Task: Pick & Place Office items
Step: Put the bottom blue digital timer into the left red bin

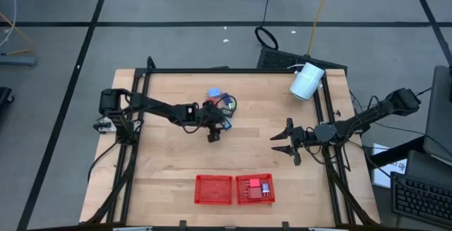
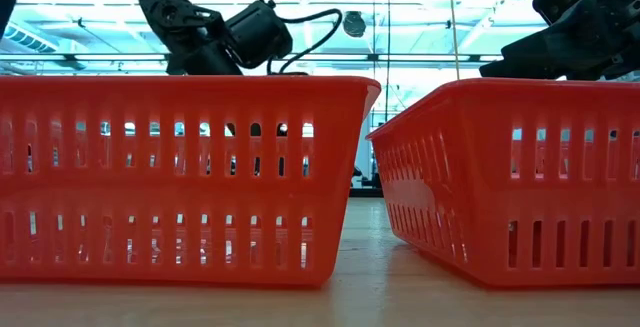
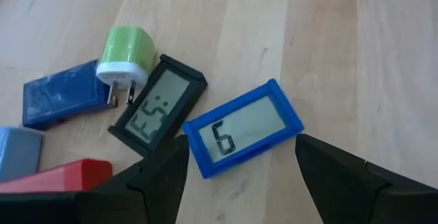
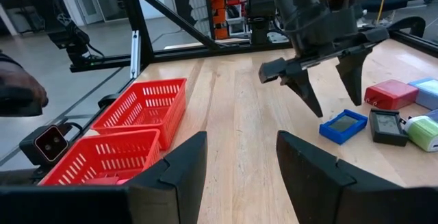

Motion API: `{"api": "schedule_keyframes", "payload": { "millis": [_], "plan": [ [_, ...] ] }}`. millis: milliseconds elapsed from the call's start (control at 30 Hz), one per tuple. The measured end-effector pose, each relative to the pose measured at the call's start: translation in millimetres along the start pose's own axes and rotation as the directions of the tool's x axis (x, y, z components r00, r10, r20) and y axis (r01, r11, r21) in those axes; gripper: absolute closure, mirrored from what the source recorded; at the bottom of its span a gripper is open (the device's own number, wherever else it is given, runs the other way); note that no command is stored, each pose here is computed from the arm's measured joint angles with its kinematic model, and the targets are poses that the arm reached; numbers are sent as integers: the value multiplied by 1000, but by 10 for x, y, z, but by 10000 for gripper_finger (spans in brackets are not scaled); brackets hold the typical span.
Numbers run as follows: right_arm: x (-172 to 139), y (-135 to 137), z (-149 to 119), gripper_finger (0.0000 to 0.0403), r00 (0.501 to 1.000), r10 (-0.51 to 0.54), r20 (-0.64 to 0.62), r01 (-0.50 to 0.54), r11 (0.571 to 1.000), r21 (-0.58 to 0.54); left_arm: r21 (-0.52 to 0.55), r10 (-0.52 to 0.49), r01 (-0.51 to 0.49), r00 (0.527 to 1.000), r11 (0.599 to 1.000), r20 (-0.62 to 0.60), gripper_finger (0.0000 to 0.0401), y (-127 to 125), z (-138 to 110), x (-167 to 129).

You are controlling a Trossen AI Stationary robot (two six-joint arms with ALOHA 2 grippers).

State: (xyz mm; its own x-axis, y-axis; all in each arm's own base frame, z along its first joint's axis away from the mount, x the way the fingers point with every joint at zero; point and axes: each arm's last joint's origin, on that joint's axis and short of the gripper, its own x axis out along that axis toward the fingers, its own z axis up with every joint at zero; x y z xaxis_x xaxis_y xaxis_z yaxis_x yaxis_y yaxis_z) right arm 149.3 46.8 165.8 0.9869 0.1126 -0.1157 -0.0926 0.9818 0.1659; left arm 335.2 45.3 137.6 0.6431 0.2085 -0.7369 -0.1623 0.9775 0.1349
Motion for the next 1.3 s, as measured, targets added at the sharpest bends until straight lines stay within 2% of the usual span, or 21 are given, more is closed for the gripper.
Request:
{"api": "schedule_keyframes", "payload": {
  "millis": [167, 467, 600, 867, 1033, 1200, 1300],
  "plan": [
    [0, 0, 2, 236, 1000, 1, 2, -1, 1000, 2, 102, -2, 1, 1000, 995, 11, 130, -20, 10, -1],
    [0, 5, 26, 236, 1000, 6, 27, -6, 1000, 8, -4, -26, 26, 999, 1000, 25, 130, -2, 22, 2],
    [-1, 7, 36, 236, 999, 8, 37, -8, 1000, 11, -51, -104, 104, 995, 993, -4, 130, -14, -23, 38],
    [0, 10, 48, 236, 999, 9, 47, -10, 1000, 13, -24, -97, 96, 995, 995, -35, 130, -66, -114, 208],
    [0, 10, 52, 236, 999, 10, 51, -11, 1000, 14, -162, -126, 116, 991, 980, -51, 130, -73, -109, 161],
    [-1, 10, 52, 236, 999, 11, 51, -11, 1000, 14, -307, -228, 192, 970, 932, -87, 130, -117, -104, 29],
    [0, 10, 51, 236, 999, 10, 50, -11, 1000, 14, -346, -264, 213, 958, 914, -109, 130, -141, -92, -88]
  ]
}}
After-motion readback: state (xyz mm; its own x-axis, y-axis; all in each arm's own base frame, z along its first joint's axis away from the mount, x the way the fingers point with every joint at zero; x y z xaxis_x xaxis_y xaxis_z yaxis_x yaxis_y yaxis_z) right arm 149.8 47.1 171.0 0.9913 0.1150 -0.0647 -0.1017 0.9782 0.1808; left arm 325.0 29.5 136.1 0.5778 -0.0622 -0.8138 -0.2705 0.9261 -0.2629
